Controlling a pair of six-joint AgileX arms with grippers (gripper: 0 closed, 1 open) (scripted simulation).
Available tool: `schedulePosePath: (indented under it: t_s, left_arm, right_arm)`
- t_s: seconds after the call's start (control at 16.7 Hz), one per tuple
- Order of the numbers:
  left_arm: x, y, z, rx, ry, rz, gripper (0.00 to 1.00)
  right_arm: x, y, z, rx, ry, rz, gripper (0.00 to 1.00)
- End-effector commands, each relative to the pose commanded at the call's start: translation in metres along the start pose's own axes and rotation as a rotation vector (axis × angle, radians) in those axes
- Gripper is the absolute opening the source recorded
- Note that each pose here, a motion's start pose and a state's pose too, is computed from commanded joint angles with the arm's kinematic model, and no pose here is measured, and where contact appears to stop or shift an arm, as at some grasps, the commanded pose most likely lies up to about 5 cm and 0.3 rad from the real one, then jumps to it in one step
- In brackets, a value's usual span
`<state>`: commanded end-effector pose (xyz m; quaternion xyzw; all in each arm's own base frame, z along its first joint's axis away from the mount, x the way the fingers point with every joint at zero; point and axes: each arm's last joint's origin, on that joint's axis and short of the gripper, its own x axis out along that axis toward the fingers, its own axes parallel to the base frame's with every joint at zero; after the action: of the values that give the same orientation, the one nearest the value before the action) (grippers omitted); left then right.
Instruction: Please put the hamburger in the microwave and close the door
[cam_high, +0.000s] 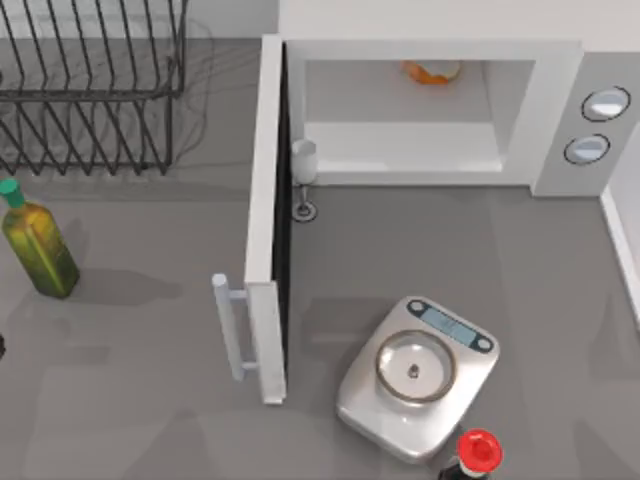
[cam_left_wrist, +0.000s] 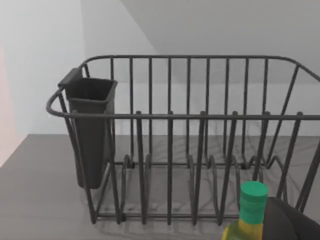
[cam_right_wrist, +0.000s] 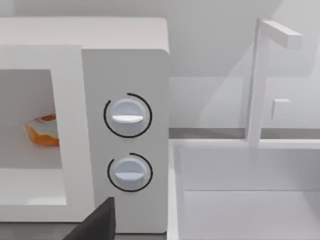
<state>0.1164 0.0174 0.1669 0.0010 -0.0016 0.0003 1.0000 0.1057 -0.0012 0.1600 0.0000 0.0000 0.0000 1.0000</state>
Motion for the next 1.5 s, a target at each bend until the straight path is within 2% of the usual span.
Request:
schedulePosePath:
  t_s: [0.24,0.36,0.48,0.72,0.84,1.08,1.5]
  left_arm:
    - [0.006,-0.006,0.014,-0.058,0.090,0.024,0.00]
    - [0.015,-0.014,0.028,-0.107,0.198,0.025,0.00]
    - [0.030,-0.028,0.043,-0.128,0.333,-0.005,0.00]
    - [0.056,-0.070,0.050,-0.077,0.631,-0.079,0.00]
    - [0.060,-0.091,0.057,-0.028,0.716,-0.085,0.00]
    - [0.069,-0.123,0.075,0.006,0.783,-0.038,0.00]
    - [0.071,-0.126,0.077,0.002,0.787,-0.021,0.00]
  right_arm:
    - [0.000,0.000,0.000,0.000,0.000,0.000,1.00]
    - [0.000,0.000,0.000,0.000,0.000,0.000,1.00]
    - [0.000,0.000,0.000,0.000,0.000,0.000,1.00]
    - [0.000,0.000,0.000,0.000,0.000,0.000,1.00]
    - [0.000,0.000,0.000,0.000,0.000,0.000,1.00]
    - [0.000,0.000,0.000,0.000,0.000,0.000,1.00]
    - [0.000,0.000,0.000,0.000,0.000,0.000,1.00]
